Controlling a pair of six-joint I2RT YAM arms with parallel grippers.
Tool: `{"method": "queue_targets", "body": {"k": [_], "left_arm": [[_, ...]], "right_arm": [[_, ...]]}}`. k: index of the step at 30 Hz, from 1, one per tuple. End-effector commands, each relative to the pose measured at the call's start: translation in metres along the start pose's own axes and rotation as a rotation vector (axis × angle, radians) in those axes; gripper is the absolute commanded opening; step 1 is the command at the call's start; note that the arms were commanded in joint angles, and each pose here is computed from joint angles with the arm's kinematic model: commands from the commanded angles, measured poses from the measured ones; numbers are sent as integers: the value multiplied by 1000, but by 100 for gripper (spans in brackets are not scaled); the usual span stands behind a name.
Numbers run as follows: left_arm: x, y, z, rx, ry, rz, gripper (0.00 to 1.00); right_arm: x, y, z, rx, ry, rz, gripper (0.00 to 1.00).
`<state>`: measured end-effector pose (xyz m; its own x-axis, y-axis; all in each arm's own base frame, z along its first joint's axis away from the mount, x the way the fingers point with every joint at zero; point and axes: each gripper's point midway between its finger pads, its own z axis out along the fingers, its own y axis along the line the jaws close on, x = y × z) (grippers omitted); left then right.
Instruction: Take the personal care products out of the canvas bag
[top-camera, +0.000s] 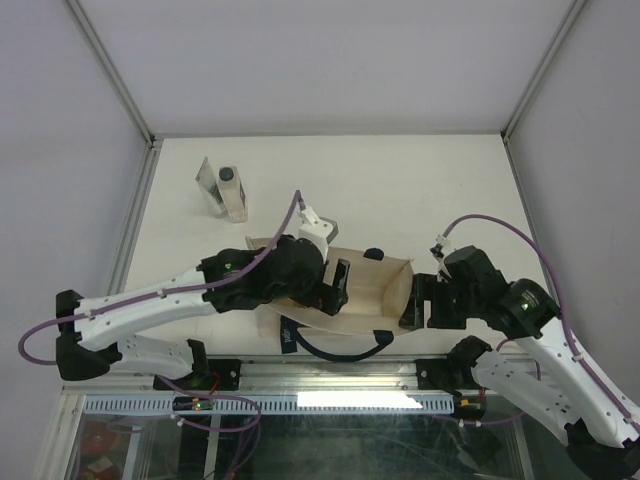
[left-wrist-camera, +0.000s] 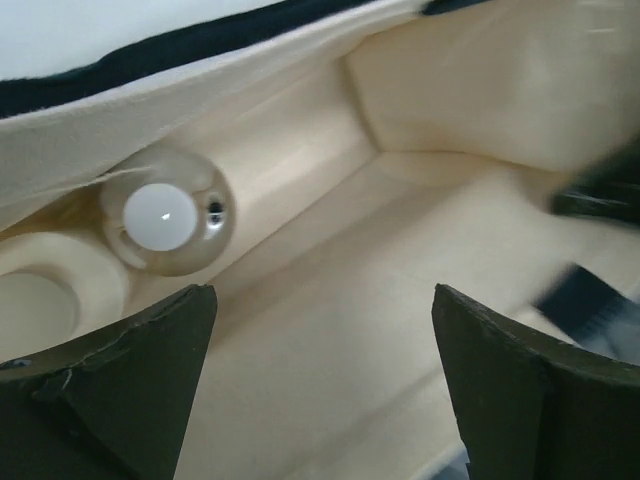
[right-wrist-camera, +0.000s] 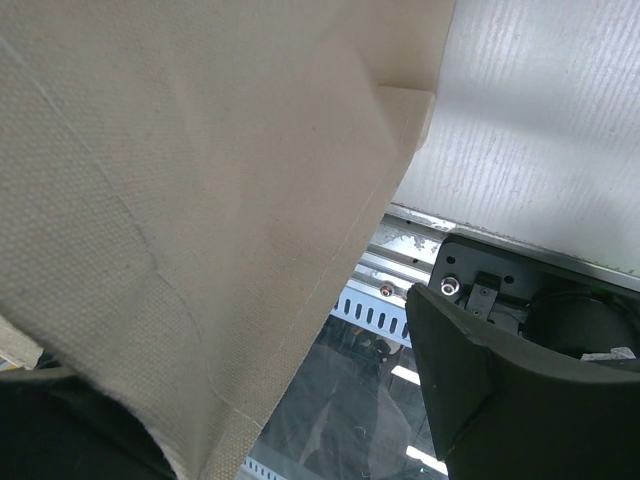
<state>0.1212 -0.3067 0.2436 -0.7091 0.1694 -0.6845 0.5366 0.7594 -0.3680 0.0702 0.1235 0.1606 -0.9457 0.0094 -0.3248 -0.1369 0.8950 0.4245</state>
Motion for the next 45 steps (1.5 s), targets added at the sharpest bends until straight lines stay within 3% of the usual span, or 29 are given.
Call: {"method": "queue_targets", "body": {"k": [1, 7, 18, 29, 40, 45], "left_arm": [[1, 33, 18, -248, 10, -19, 97], [9, 56, 40, -459, 60, 6, 99], [11, 83, 70, -490, 99, 7, 99], [41, 92, 96, -500, 194, 39, 90], [76, 111, 107, -556, 299, 70, 99], [93, 114, 111, -542, 349, 81, 93]], "right_arm": [[-2, -7, -6, 43, -11, -17, 74], [-7, -5, -6, 49, -17, -31, 74], [-9, -7, -5, 65, -9, -56, 74], [-10, -10, -5, 86, 2, -80, 75], [-13, -10, -4, 92, -3, -78, 74], [-15, -9, -4, 94, -8, -77, 75]]}}
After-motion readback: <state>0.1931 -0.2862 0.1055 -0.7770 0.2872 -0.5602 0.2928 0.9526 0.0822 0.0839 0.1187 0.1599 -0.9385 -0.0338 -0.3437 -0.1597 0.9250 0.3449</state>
